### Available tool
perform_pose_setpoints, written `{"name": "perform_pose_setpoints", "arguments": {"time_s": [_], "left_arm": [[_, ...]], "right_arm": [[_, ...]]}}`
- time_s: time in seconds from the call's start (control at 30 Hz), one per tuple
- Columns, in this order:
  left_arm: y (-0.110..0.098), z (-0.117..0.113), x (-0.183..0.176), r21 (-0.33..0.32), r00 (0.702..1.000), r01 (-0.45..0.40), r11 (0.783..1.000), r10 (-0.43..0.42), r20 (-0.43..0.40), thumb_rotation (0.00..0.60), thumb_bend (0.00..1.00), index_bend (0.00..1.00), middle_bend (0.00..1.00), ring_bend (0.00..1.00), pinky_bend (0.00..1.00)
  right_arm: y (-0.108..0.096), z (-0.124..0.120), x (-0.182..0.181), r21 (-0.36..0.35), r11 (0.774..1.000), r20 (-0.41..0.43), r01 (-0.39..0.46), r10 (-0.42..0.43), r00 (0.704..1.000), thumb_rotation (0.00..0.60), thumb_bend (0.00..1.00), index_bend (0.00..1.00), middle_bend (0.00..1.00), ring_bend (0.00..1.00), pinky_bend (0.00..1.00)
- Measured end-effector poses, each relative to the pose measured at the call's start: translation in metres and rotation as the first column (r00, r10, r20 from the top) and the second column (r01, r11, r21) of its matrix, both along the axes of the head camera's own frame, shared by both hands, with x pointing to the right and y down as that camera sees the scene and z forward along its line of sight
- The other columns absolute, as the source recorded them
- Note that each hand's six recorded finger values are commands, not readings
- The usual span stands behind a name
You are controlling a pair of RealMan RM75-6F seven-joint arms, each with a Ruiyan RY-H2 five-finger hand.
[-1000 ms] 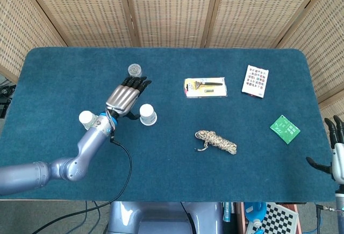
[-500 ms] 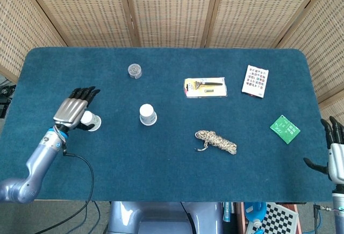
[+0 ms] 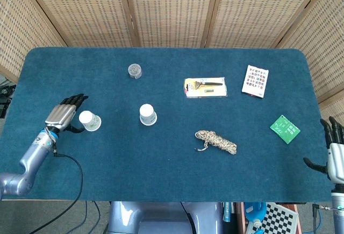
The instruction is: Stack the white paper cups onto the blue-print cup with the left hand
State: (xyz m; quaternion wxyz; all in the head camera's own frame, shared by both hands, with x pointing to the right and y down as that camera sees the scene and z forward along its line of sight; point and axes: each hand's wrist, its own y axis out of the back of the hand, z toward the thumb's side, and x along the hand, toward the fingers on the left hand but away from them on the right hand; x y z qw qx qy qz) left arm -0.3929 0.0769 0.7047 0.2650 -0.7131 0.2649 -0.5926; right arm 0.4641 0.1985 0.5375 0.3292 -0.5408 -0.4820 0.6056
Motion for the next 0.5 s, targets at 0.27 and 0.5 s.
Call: {"name": "perform_pose_setpoints", "arguments": {"time_s": [0.27, 0.5], "left_arm": [[-0.004, 0.020, 0.004, -0.004, 1.000, 0.004, 1.000, -0.004, 0.008, 0.600, 0.22, 0.28, 0.34, 0.27, 0.30], [-0.008, 0.023, 0.009, 0.020, 1.000, 0.005, 1.000, -0.005, 0.007, 0.600, 0.22, 0.44, 0.45, 0.36, 0.34]], "right_arm": [[-0.001, 0.000, 0.003, 0.000, 1.000, -0.002, -0.007, 0.007, 1.000, 0.600, 0.00, 0.00, 0.00, 0.00, 0.00], [-0.001, 0.001, 0.002, -0.003, 1.000, -0.003, -0.006, 0.006, 1.000, 0.600, 0.00, 0.00, 0.00, 0.00, 0.00]]}}
